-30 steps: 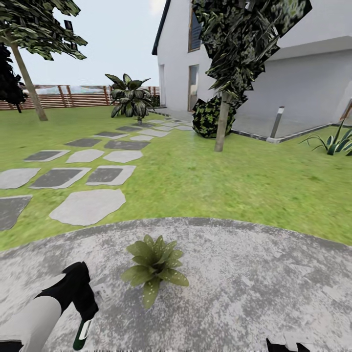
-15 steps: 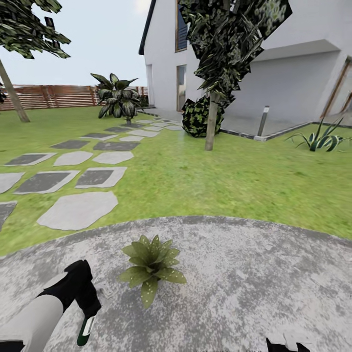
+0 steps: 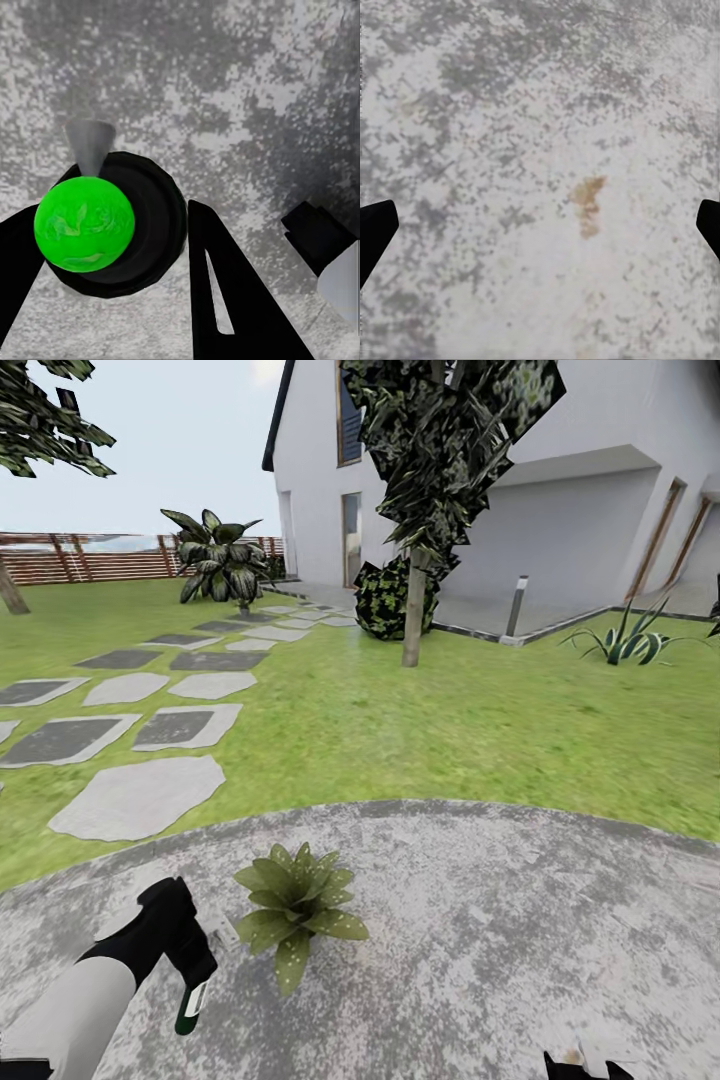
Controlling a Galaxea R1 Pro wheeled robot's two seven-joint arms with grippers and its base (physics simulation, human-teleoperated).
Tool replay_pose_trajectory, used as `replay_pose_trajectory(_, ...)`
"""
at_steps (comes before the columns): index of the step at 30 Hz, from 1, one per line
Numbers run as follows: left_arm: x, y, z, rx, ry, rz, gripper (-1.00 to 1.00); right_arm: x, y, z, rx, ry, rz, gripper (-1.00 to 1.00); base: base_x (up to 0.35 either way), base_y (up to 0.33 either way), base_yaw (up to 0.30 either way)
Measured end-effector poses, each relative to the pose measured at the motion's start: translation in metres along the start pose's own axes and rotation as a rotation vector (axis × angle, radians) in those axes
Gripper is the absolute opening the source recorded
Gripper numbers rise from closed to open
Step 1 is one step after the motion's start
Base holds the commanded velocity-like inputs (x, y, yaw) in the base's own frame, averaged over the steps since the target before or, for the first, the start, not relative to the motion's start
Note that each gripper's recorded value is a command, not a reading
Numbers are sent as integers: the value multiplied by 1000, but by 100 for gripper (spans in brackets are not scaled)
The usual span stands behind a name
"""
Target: Pick up the pesticide atomizer in the garden and spray insectifuge to fully cover both potted plants in the garden.
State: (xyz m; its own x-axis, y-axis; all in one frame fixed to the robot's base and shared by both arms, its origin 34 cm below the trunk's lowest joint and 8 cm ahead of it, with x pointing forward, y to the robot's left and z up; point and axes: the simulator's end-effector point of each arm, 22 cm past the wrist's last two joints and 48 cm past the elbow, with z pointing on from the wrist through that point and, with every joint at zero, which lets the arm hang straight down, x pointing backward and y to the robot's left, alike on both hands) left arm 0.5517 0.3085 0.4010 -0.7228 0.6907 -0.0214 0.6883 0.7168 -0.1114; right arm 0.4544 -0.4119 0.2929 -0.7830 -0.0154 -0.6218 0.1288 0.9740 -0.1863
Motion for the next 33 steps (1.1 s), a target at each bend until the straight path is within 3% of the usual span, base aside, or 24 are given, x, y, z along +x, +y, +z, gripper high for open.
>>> replay_pose_trajectory(8, 0, -4, 3, 8, 3, 3, -100, 0, 0, 0, 0, -1, 0, 100, 82, 139, -33)
replay_pose_trajectory(20, 18, -5, 14, 20, 46, -4, -100, 0, 0, 0, 1, -1, 1, 100, -20, 17, -246)
replay_pose_trajectory(27, 15, -4, 12, 12, 39, 0, -100, 0, 0, 0, 0, 0, 1, 100, -245, 211, -32)
replay_pose_trajectory(33, 15, -3, 11, 8, 42, 1, -100, 0, 0, 0, 0, -1, 1, 100, 0, 309, 0)
